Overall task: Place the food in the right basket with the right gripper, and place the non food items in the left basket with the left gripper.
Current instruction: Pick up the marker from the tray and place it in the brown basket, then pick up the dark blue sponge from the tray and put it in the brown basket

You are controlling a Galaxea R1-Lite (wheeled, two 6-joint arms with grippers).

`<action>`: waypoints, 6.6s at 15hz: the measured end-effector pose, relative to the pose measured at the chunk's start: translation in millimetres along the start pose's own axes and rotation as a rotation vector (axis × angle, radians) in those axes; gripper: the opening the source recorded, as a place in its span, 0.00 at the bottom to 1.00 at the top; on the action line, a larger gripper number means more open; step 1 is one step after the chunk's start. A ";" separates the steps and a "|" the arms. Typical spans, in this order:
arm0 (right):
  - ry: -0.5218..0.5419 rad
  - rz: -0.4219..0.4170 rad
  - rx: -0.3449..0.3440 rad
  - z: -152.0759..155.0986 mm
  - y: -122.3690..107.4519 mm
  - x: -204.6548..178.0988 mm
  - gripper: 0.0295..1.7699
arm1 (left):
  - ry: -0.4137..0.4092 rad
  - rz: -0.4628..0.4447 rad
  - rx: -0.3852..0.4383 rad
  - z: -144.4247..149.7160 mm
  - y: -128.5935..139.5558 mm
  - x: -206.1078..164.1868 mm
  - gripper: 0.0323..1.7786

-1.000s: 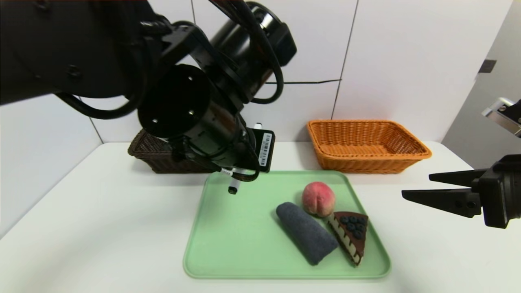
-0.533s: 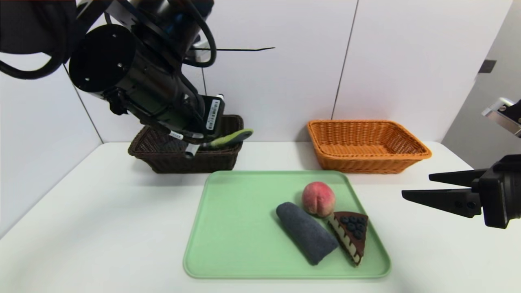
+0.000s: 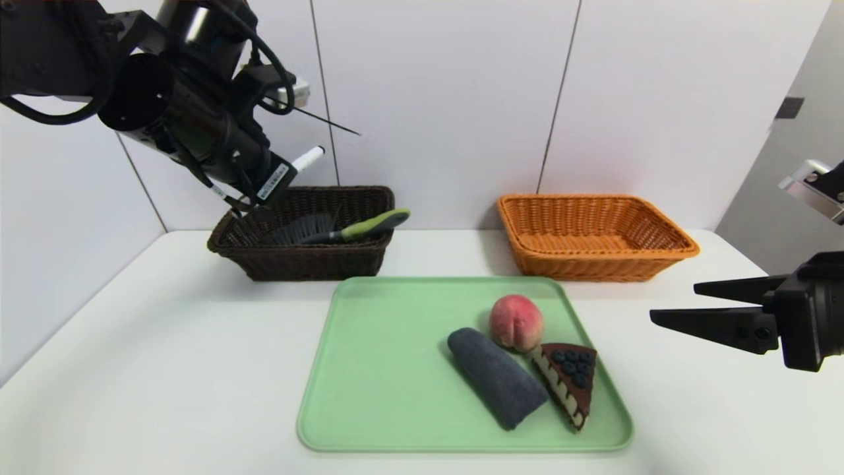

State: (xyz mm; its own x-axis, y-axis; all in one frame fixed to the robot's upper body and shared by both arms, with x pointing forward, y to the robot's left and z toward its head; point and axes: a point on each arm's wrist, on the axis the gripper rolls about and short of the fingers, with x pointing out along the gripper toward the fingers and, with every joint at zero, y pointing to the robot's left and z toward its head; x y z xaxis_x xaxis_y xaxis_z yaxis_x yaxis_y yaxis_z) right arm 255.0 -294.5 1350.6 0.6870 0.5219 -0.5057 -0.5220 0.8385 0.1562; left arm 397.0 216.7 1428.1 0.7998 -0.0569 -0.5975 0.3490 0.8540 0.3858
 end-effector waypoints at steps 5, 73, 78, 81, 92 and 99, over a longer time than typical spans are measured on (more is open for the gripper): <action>-0.003 0.000 -0.006 0.7 0.1 -0.3 0.96 | 0.019 0.096 0.276 -6.3 34.7 44.2 0.11; 0.034 -0.010 0.021 -19.5 -0.9 -0.1 0.96 | 0.269 -0.226 -0.501 -14.7 -279.8 31.0 0.95; 0.036 -0.010 0.021 -23.0 -0.2 -1.4 0.96 | 0.305 -0.206 -0.479 -23.1 -292.7 47.4 0.95; 0.037 -0.010 0.022 -23.9 -0.1 -1.7 0.96 | 0.318 -0.198 -0.475 -26.4 -297.3 53.9 0.95; 0.031 -0.013 0.022 -23.8 0.3 -3.2 0.96 | 0.304 -0.183 -0.470 -22.6 -286.2 49.2 0.14; 0.027 -0.012 0.021 -23.8 0.8 -4.5 0.96 | 0.181 -0.136 -0.537 1.9 -202.5 -4.2 0.14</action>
State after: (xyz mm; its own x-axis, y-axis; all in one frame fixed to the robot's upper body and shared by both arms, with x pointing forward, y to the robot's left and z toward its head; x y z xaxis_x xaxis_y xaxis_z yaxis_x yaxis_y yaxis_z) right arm 239.4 -299.9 1332.7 0.6789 0.5074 -0.5307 -0.5030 0.8479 0.1673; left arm 323.9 43.0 1353.8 0.6523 -0.1357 -0.7457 0.1085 0.9904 -0.0852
